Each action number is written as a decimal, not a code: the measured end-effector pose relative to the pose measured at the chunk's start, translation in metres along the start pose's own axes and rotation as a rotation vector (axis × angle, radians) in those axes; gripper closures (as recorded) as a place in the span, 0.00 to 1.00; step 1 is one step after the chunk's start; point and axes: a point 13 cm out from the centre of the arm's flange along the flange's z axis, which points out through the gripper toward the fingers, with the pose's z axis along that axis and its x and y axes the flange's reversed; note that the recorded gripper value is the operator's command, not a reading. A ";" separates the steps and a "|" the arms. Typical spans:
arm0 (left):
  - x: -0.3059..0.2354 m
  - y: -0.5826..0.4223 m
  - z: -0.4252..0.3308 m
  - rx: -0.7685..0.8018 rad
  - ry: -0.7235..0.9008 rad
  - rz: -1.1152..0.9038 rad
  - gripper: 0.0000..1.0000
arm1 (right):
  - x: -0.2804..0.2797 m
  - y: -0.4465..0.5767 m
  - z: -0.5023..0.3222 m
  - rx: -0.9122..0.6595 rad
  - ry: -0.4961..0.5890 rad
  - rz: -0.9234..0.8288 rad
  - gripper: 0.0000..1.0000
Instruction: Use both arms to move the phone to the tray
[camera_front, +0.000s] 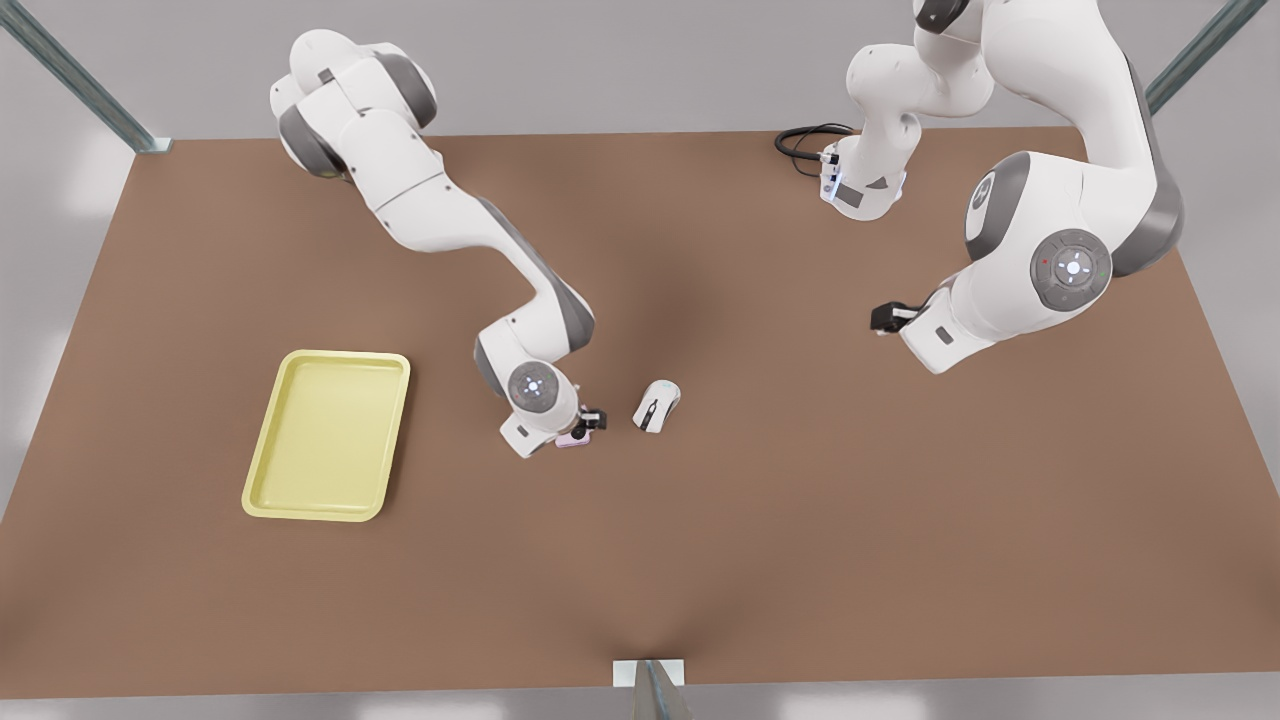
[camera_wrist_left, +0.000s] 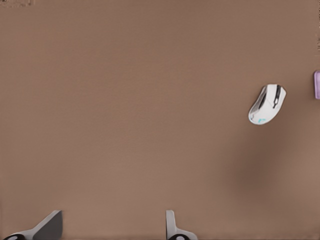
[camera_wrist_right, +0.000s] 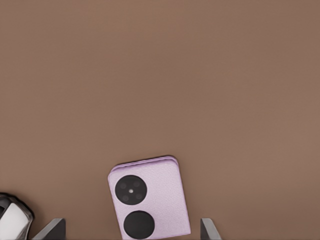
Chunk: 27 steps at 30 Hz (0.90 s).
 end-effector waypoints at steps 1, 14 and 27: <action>0.000 0.000 -0.001 0.000 -0.001 0.007 0.00 | 0.002 0.003 0.004 -0.003 0.002 -0.004 0.00; 0.005 0.005 -0.007 -0.012 -0.004 0.042 0.00 | 0.013 -0.002 0.036 0.009 0.018 -0.222 0.00; 0.007 0.005 -0.006 -0.014 0.001 0.049 0.00 | 0.018 -0.010 0.064 0.016 0.051 -0.381 0.00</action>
